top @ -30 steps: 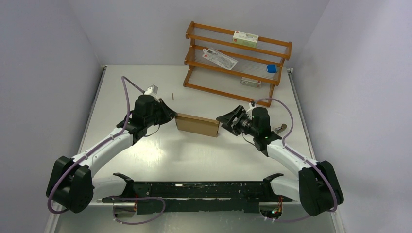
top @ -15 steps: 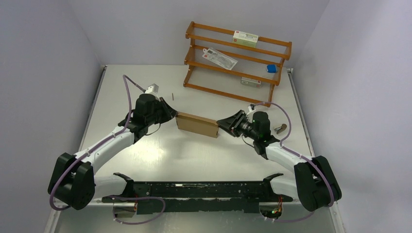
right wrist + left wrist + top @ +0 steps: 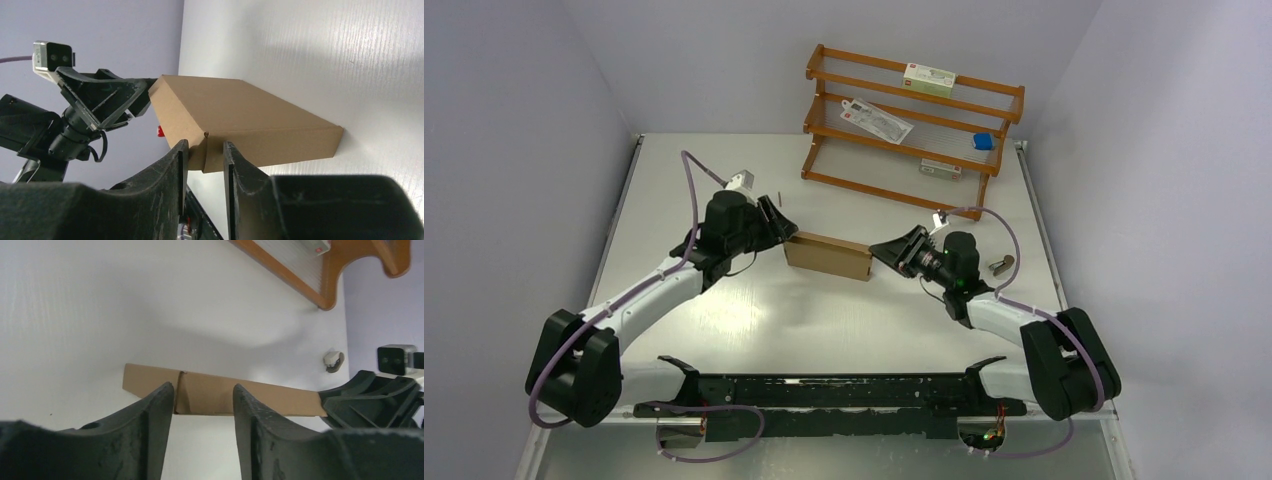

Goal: Fold the paper box

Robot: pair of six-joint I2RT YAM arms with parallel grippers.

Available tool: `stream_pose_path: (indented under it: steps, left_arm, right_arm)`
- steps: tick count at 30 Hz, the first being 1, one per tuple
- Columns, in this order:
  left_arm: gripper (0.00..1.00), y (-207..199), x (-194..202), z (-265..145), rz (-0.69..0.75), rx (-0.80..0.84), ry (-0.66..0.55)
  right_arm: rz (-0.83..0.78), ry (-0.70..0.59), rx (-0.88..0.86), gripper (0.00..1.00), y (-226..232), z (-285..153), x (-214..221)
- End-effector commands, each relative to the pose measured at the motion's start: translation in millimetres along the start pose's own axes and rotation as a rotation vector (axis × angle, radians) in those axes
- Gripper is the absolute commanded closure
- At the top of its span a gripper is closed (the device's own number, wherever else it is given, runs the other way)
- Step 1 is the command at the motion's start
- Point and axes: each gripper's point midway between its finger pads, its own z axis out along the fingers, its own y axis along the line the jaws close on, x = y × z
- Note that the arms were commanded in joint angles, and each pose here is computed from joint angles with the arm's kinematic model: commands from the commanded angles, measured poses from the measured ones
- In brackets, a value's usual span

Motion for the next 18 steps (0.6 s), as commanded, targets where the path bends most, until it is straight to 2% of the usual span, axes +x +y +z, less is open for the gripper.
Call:
stream_pose_path:
  steps: [1, 12, 14, 18]
  left_arm:
    - [0.45, 25.9, 31.0, 1.7, 0.032, -0.096, 0.12]
    - [0.44, 32.3, 41.0, 1.1, 0.01, -0.103, 0.138]
    - [0.43, 29.6, 36.7, 1.6, 0.006, -0.094, 0.123]
    - [0.36, 21.9, 12.7, 1.0, 0.019, -0.086, 0.082]
  right_arm:
    - [-0.02, 0.052, 0.134, 0.75, -44.1, -1.6, 18.3]
    - [-0.042, 0.037, 0.146, 0.76, -47.1, 5.3, 11.5]
    - [-0.049, 0.036, 0.133, 0.71, -40.5, 7.8, 7.7]
    - [-0.07, 0.021, 0.135, 0.53, -27.5, 10.6, -4.8]
